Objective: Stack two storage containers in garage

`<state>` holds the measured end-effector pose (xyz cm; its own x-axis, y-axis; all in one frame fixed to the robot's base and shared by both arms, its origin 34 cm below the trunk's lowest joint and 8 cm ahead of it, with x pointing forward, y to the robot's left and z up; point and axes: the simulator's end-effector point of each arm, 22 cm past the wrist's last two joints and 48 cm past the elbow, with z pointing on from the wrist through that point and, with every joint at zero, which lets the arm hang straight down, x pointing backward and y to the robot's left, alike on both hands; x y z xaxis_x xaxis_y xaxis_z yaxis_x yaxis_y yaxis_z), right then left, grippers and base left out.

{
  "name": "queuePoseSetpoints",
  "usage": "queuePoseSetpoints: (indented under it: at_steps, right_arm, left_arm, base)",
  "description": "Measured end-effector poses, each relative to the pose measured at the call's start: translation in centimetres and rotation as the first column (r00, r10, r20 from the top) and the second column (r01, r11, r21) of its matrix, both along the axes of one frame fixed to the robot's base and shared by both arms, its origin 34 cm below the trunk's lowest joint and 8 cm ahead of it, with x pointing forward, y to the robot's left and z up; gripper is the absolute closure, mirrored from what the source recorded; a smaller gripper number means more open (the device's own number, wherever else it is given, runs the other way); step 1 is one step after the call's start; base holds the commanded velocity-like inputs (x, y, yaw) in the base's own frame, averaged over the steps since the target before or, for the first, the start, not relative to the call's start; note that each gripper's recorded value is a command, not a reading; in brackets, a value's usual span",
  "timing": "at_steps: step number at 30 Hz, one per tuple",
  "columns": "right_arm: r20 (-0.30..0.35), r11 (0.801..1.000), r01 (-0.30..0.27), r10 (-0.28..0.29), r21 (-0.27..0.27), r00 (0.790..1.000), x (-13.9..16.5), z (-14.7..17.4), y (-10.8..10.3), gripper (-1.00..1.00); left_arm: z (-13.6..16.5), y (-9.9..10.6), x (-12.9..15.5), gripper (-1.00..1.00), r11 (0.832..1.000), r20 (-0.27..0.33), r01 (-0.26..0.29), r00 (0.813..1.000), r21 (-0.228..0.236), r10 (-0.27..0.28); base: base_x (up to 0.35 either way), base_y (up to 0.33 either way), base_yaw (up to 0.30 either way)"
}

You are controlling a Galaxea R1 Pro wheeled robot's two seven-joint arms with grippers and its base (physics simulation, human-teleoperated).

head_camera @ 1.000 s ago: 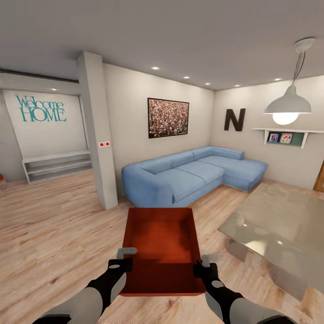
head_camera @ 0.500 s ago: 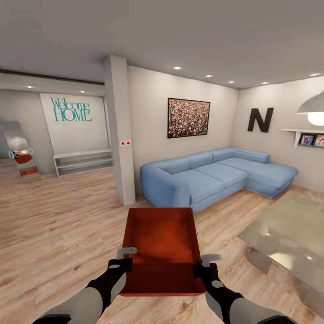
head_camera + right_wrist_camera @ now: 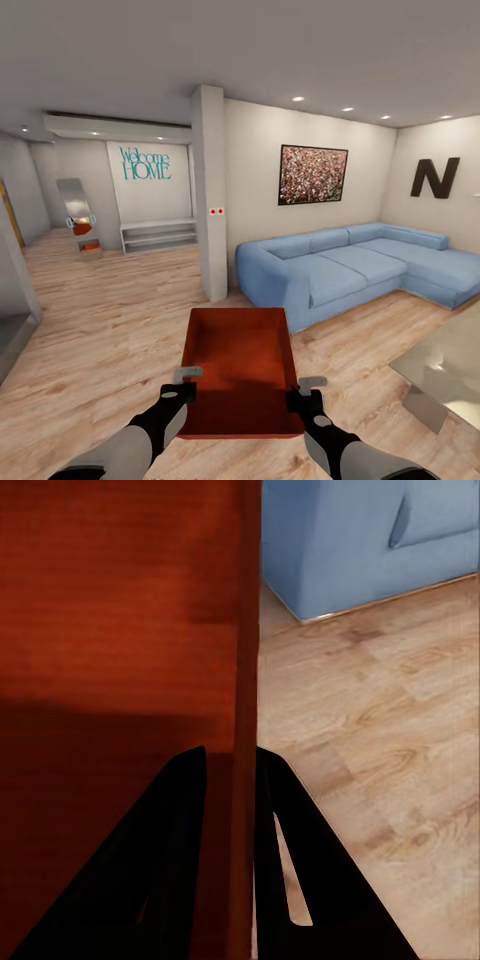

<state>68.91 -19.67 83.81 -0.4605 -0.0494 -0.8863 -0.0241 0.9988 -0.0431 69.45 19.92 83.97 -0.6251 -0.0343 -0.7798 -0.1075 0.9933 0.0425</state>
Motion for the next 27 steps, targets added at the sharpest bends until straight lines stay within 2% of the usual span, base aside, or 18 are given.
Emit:
queuePoseSetpoints:
  at_steps: [27]
  right_arm:
    - [0.000, 1.000, 0.000, 0.000, 0.000, 1.000, 0.00, 0.00, 0.01, 1.00]
  left_arm:
    - [0.00, 0.01, 0.00, 1.00, 1.000, 0.000, 0.000, 1.000, 0.000, 0.000]
  base:
    - [0.000, 0.000, 0.300]
